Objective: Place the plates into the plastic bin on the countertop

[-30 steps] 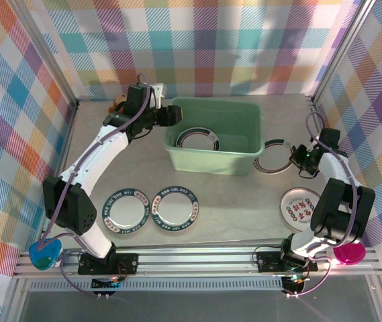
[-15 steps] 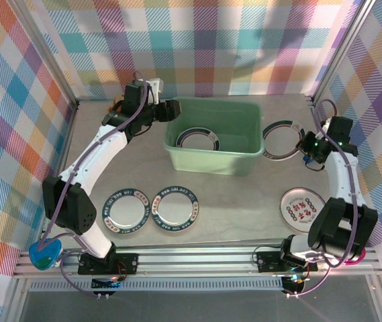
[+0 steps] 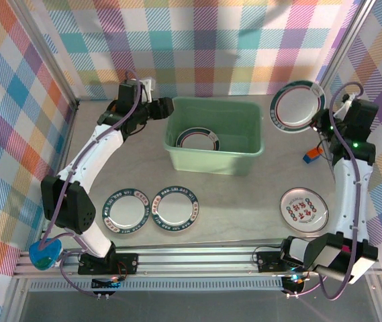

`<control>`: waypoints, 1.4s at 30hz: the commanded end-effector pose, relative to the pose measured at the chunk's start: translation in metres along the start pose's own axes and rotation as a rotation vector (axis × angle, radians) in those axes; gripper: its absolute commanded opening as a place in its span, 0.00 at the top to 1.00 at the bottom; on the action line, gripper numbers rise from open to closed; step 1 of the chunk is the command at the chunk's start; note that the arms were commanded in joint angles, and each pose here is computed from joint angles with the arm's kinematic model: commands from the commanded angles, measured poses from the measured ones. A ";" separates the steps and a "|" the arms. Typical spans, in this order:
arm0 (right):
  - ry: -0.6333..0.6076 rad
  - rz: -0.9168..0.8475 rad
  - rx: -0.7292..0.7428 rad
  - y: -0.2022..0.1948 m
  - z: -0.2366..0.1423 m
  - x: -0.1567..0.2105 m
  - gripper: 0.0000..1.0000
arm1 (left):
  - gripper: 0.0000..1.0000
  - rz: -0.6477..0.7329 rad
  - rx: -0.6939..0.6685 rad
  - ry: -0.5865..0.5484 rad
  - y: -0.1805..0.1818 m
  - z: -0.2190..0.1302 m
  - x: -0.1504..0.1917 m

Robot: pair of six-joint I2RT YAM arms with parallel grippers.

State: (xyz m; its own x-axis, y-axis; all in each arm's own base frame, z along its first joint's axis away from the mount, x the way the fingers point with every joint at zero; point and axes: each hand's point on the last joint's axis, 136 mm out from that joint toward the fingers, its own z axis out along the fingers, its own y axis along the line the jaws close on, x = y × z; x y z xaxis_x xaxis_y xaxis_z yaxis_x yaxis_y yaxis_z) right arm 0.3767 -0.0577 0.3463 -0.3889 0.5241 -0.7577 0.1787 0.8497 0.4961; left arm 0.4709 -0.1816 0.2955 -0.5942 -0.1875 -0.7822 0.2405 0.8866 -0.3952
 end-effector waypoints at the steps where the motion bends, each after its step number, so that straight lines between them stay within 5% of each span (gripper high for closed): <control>1: -0.018 -0.059 -0.225 0.072 0.002 -0.024 1.00 | 0.33 -0.014 0.023 -0.026 0.001 -0.003 -0.009; 9: 0.247 -0.118 -0.495 0.164 0.051 0.038 1.00 | 0.33 -0.029 0.003 -0.029 0.013 -0.006 -0.008; 16: 0.481 -0.128 -0.595 0.200 0.089 0.115 1.00 | 0.33 -0.041 -0.020 -0.025 0.023 -0.013 -0.004; 42: 0.825 -0.053 -0.474 0.172 0.161 0.247 1.00 | 0.33 -0.042 -0.066 -0.014 0.037 -0.034 0.013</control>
State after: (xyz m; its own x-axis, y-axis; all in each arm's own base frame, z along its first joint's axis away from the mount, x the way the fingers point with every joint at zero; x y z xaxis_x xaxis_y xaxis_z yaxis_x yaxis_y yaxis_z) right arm 0.4583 0.2166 0.1786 -0.9224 0.1448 -0.3580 -0.1628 0.6948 0.7005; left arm 0.4514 -0.1474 0.2761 -0.6206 -0.2255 -0.7510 0.1678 0.8974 -0.4081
